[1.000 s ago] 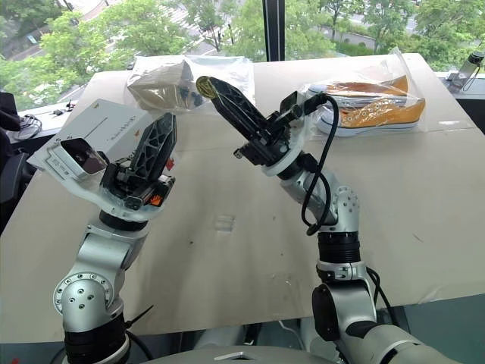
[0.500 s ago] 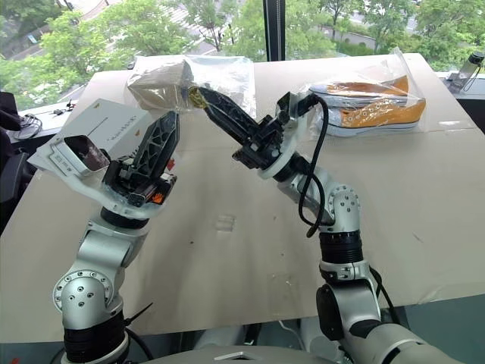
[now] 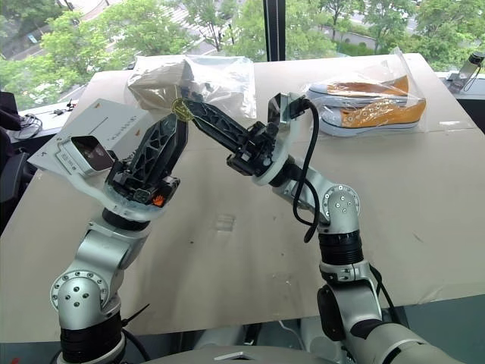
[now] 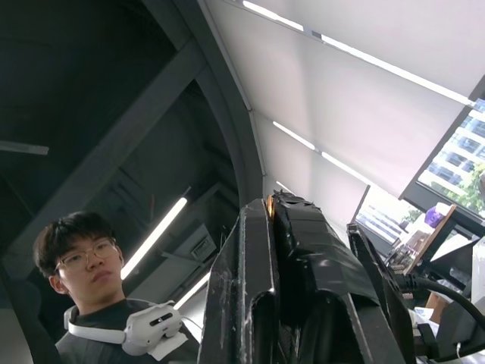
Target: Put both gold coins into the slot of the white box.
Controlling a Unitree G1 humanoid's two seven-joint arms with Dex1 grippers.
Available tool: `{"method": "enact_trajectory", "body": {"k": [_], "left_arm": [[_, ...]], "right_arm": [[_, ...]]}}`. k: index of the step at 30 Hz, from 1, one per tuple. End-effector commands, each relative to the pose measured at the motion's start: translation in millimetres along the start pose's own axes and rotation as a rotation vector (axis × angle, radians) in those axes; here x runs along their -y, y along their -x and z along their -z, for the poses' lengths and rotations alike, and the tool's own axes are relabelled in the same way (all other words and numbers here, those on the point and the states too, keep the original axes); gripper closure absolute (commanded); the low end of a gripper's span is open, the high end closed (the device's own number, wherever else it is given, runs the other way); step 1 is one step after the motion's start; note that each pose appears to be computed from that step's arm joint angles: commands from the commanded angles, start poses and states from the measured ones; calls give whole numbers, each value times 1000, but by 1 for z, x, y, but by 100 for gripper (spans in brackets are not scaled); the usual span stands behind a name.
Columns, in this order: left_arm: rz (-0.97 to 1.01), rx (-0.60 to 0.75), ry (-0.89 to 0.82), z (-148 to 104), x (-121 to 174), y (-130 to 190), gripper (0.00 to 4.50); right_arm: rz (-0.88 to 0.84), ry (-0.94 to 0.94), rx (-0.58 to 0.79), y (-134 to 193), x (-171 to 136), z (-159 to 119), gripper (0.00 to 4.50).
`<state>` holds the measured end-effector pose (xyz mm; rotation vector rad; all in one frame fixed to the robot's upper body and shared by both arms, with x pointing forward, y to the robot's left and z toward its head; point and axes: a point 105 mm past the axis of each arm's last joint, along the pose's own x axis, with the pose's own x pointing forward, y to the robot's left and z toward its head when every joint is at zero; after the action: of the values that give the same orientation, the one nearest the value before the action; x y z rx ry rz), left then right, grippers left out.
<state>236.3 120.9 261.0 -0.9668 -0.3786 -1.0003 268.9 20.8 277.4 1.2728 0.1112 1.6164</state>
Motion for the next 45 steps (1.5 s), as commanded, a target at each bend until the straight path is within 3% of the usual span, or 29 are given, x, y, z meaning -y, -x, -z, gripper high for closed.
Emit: {"method": "enact_trajectory", "body": {"k": [1, 6, 11, 25, 28, 33, 37, 40, 42, 45], "left_arm": [[54, 4, -1, -1, 12, -2, 235], [63, 5, -1, -2, 13, -3, 235], [69, 4, 0, -1, 14, -3, 446], [53, -1, -6, -1, 10, -3, 446], [15, 24, -46, -10, 3, 0, 450], [-48, 22, -188, -39, -1, 11, 450], [-124, -97, -375, -71, -3, 20, 450], [-198, -236, -536, -103, -4, 25, 450], [-236, -294, -588, -116, -7, 27, 450], [-405, -462, -730, -160, -25, 43, 450]], "right_arm": [[-35, 23, -24, -3, -8, 4, 450], [-33, 27, -32, -3, -7, 5, 450], [-22, 38, -33, -3, -5, 5, 450], [3, 88, -27, -1, 1, 5, 450], [-4, 51, 64, -2, 0, -10, 363], [77, 130, 120, 4, 8, -26, 147], [123, 333, 37, 14, 10, -33, 147], [152, 635, -178, 18, 14, -27, 147], [136, 732, -262, 19, 14, -25, 147], [127, 1040, -469, 11, 15, -21, 147]]}}
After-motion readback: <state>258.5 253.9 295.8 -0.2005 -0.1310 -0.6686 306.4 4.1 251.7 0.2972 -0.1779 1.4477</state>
